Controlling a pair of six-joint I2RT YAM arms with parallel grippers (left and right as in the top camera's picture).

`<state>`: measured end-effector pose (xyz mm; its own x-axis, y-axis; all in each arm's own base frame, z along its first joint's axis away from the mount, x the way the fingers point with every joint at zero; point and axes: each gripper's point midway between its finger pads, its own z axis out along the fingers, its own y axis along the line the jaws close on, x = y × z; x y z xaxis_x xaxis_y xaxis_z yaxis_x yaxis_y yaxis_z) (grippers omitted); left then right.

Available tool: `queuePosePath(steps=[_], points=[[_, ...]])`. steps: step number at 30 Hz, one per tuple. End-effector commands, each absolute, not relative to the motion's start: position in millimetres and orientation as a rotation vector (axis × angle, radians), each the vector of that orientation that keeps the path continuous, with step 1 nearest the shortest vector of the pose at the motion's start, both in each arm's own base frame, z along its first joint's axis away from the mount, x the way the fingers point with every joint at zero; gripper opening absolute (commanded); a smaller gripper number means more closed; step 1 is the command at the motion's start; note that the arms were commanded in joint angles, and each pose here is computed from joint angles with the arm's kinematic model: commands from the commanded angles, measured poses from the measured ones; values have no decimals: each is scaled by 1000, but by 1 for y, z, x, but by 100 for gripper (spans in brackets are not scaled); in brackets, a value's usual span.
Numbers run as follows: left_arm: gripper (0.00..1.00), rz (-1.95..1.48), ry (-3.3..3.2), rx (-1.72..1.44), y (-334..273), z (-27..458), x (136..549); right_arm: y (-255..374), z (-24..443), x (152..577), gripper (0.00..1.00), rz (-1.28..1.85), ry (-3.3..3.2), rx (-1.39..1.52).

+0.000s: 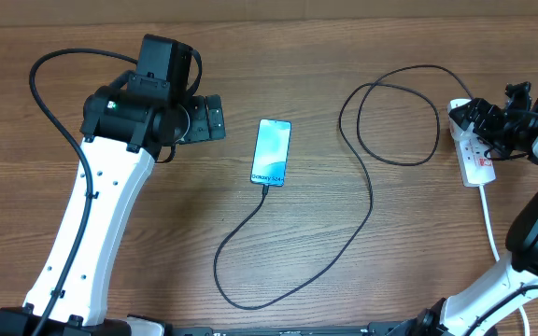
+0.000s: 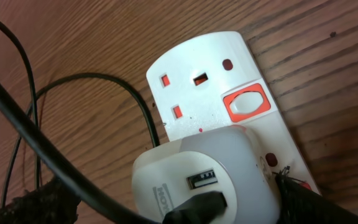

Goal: Plug charger to phone and switch on socket
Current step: 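Press the orange switch beside the plugged adapter with the right gripper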

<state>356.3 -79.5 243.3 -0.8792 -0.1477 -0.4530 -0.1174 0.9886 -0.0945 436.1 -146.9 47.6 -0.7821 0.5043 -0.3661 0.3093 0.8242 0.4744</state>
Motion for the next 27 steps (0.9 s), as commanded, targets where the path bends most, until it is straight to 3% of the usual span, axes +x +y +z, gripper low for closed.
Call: queuePosePath(steps=[1,27], points=[[100,-72,2647,-155,-81,247,357,-138,51,420,97,527,2558,636],[100,-72,2647,-155,-81,247,357,-155,52,428,96,397,2526,608]])
